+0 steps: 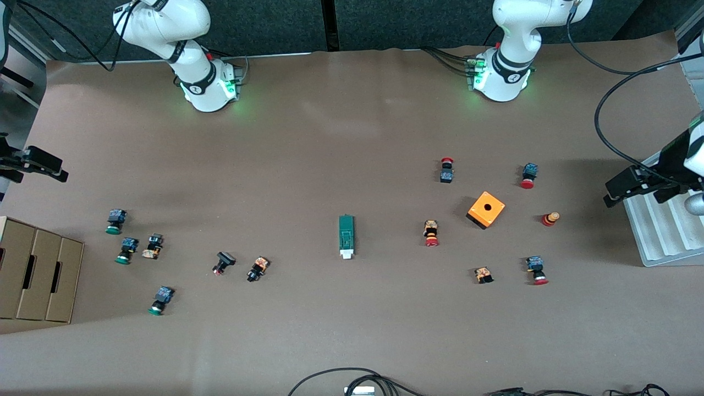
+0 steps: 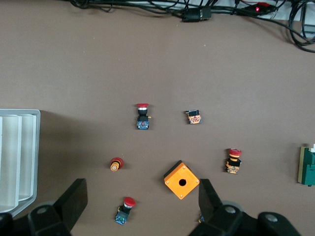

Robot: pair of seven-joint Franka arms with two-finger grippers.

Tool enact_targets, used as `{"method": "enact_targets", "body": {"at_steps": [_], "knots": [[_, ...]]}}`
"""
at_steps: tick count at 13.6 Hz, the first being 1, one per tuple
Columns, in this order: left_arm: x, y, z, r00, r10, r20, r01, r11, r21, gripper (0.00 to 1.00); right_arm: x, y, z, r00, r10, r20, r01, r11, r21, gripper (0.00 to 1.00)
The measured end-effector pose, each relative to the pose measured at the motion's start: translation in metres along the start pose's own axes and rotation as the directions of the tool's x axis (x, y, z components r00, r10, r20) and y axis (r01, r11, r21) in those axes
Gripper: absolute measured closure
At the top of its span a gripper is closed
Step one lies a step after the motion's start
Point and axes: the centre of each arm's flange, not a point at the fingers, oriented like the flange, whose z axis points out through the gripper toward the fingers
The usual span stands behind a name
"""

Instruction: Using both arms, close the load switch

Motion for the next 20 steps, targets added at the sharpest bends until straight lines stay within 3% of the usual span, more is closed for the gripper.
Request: {"method": "enact_targets", "body": {"at_steps": [15,20], "knots": [[0.004,0.001,0.015,0.999,0.039,0.033,-0.039,0.999,-0.008,0.0,0.002,0.0,-0.003,0.999,-0.029,-0.021,0.029,1.0,-0.003,0.01],[-0.002,0.001,0.012,0.994,0.078,0.075,-0.078,0.997,-0.005,0.0,0.002,0.0,-0.002,0.998,-0.064,-0.021,0.063,0.998,-0.004,0.01]]}}
